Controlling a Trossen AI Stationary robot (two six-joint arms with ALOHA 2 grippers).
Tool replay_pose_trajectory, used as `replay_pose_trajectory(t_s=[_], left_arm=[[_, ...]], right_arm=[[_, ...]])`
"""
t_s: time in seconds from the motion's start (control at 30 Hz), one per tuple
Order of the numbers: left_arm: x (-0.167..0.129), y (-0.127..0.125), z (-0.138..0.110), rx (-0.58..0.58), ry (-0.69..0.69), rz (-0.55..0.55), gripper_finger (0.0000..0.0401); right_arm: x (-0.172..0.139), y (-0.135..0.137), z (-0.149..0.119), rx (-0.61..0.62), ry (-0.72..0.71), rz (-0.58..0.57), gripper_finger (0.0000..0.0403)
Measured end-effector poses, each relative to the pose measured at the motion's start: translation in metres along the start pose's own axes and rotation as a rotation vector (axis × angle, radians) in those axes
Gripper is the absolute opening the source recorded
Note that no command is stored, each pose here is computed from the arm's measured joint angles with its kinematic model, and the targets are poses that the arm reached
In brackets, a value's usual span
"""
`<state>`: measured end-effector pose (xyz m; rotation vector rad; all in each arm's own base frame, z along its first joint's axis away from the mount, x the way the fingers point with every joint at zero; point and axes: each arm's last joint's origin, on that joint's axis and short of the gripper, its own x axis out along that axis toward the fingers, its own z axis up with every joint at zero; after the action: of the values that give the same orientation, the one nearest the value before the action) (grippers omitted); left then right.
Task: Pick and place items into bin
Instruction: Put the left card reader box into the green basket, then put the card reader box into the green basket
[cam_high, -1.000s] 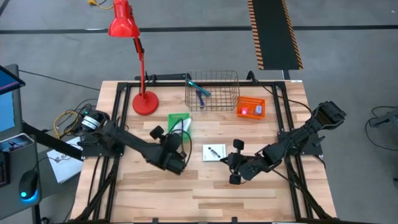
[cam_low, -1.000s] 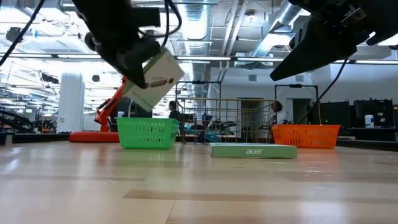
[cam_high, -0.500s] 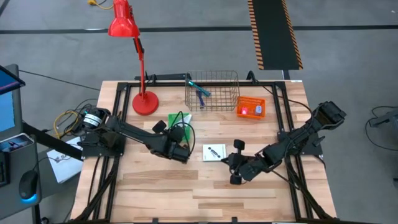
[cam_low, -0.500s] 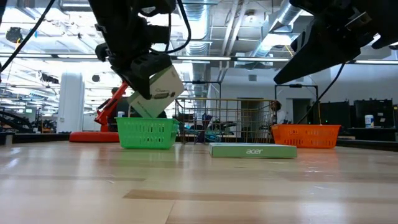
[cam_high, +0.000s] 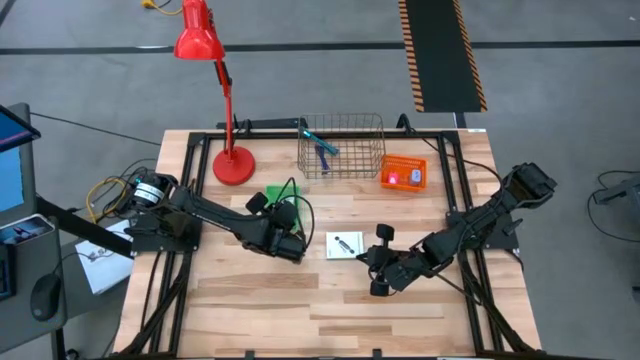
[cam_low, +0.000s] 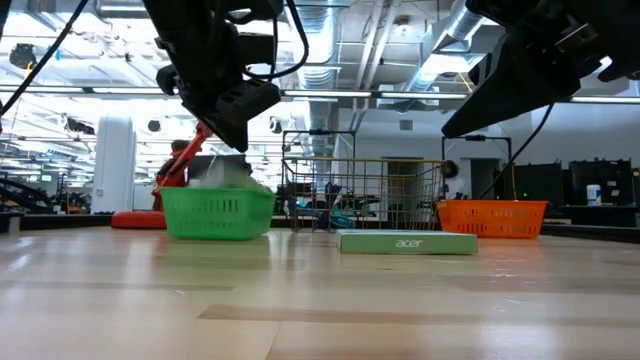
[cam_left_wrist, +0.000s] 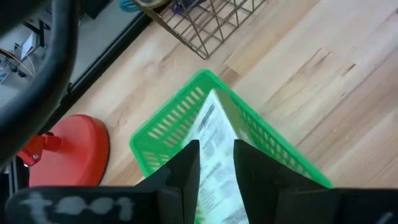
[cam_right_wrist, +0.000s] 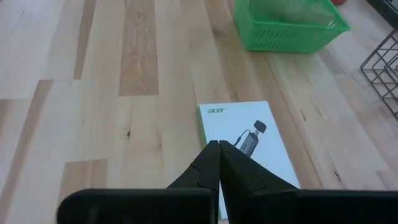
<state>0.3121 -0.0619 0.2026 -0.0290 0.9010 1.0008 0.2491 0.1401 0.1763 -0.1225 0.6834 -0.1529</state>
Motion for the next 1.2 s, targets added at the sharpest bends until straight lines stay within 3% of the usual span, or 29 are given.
replay_pose_trajectory(t_s=[0.37, 0.57, 0.87, 1.2], left_arm=[[0.0, -0.005, 0.004, 0.013, -0.062, -0.015, 0.009], [-0.006, -0.019, 0.009, 0.099, -0.094, -0.142, 0.0087], [-0.031, -0.048, 0.017, 0.361, -0.288, -0.385, 0.0087], [-0.039, -0.054, 0.019, 0.374, -0.352, -0.434, 0.0087]], right_arm=[[0.0, 0.0, -0.001, -0.003, 0.005, -0.002, 0.0], [0.0, -0.003, -0.008, -0.043, 0.078, -0.026, 0.0], [0.007, -0.005, -0.028, -0.206, 0.197, -0.036, 0.0], [0.051, -0.007, -0.065, -0.192, 0.232, -0.071, 0.0]])
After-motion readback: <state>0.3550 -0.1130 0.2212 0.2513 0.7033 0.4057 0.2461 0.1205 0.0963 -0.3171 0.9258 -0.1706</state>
